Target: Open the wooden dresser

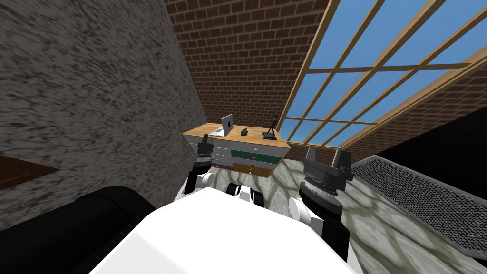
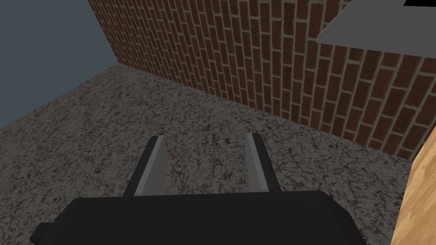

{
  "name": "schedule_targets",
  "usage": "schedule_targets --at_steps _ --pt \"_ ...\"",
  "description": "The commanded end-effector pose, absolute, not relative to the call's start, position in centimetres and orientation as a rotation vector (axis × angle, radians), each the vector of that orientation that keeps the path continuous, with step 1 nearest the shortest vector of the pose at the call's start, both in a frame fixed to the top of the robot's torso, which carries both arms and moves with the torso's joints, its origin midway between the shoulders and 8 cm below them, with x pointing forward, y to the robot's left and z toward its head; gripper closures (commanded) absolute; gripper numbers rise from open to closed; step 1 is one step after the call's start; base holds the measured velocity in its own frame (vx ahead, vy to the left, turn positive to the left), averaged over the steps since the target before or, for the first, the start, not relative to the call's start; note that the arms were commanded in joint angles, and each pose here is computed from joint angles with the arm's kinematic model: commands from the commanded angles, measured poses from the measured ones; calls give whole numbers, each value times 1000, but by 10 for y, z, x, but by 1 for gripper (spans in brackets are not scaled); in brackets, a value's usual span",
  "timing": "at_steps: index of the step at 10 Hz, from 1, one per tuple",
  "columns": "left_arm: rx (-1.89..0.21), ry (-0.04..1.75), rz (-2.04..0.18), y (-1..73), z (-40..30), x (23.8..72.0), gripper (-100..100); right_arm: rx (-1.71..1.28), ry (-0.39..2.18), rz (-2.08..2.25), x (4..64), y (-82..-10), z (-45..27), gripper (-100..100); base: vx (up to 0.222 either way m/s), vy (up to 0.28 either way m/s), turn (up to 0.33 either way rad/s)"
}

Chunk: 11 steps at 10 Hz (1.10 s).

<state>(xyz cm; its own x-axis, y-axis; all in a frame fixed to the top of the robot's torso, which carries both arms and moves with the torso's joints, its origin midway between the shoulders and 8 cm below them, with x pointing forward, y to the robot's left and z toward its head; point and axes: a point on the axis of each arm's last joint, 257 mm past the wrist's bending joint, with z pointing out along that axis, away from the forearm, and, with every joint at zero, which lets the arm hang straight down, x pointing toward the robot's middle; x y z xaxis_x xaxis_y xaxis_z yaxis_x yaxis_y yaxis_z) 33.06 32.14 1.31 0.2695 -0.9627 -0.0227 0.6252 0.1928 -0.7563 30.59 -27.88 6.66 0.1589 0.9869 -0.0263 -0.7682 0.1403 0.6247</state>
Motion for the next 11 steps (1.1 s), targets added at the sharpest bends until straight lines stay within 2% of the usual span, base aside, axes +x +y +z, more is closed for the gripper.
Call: schedule_targets --at_steps 1,11 --pt "-692 608 -1204 318 10 333 -100 539 495 1345 306 -279 67 0 11 -13 -3" --pt "-640 781 -1157 318 -60 359 -100 540 496 1344 306 -279 66 0 43 -73 -9"
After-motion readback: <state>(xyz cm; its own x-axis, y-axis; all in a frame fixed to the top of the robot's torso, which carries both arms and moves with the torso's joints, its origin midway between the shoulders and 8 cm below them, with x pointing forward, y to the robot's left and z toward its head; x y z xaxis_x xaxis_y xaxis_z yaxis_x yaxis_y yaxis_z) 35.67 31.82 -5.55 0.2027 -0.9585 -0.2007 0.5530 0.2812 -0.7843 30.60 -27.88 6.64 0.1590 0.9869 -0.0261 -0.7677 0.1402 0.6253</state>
